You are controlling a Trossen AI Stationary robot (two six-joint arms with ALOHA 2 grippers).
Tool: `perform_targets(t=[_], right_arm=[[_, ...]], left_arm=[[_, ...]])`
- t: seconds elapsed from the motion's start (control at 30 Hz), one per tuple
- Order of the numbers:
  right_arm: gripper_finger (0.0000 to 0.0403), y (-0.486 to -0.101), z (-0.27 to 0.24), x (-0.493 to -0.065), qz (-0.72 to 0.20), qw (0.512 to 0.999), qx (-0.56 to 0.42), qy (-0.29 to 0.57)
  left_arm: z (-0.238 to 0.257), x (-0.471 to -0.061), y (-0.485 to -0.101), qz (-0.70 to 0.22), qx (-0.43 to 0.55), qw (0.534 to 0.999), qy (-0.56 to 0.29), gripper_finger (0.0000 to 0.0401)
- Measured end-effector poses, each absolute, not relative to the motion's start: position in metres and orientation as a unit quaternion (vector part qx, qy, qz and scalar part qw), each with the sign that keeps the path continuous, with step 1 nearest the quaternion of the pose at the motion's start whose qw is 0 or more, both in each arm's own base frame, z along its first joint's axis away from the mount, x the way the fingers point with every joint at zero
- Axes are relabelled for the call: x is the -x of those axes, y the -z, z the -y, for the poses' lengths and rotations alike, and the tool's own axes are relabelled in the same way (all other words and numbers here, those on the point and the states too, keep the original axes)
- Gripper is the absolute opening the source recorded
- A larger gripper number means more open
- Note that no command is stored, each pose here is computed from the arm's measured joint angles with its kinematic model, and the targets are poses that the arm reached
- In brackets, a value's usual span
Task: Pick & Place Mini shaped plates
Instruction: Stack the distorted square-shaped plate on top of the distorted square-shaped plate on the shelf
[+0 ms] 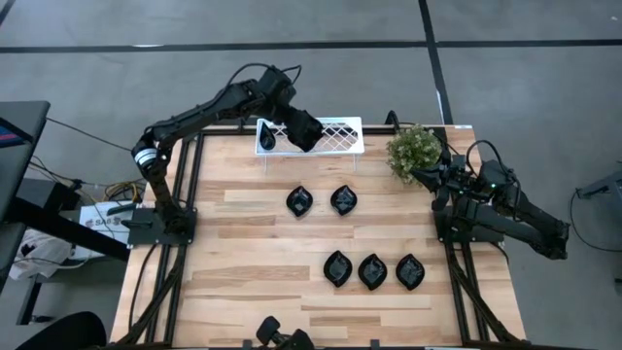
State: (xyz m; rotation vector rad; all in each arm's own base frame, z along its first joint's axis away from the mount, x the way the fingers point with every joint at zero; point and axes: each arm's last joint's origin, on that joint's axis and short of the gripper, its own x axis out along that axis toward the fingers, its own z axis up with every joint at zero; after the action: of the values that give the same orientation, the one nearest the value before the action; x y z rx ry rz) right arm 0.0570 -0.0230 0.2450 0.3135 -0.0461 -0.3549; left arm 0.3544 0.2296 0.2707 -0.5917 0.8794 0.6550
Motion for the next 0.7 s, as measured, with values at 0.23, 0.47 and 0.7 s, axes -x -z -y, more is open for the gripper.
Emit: perform_targets(t=[0.23, 0.47, 0.7], right_arm=[[0.0006, -0.245, 0.023, -0.057, 0.023, 0.972, -0.155, 0.176], [0.0006, -0.245, 0.023, -0.057, 0.023, 0.972, -0.155, 0.176], [0.0006, -0.245, 0.023, -0.057, 0.023, 0.972, -0.155, 0.176]], left_arm=[[-0.229, -0.353, -0.266, -0.415, 0.288, 0.804, -0.315, 0.0003], [-0.228, -0.35, -0.253, -0.429, 0.29, 0.794, -0.319, 0.0006], [-0.229, -0.352, -0.254, -0.421, 0.285, 0.8, -0.317, 0.0009]])
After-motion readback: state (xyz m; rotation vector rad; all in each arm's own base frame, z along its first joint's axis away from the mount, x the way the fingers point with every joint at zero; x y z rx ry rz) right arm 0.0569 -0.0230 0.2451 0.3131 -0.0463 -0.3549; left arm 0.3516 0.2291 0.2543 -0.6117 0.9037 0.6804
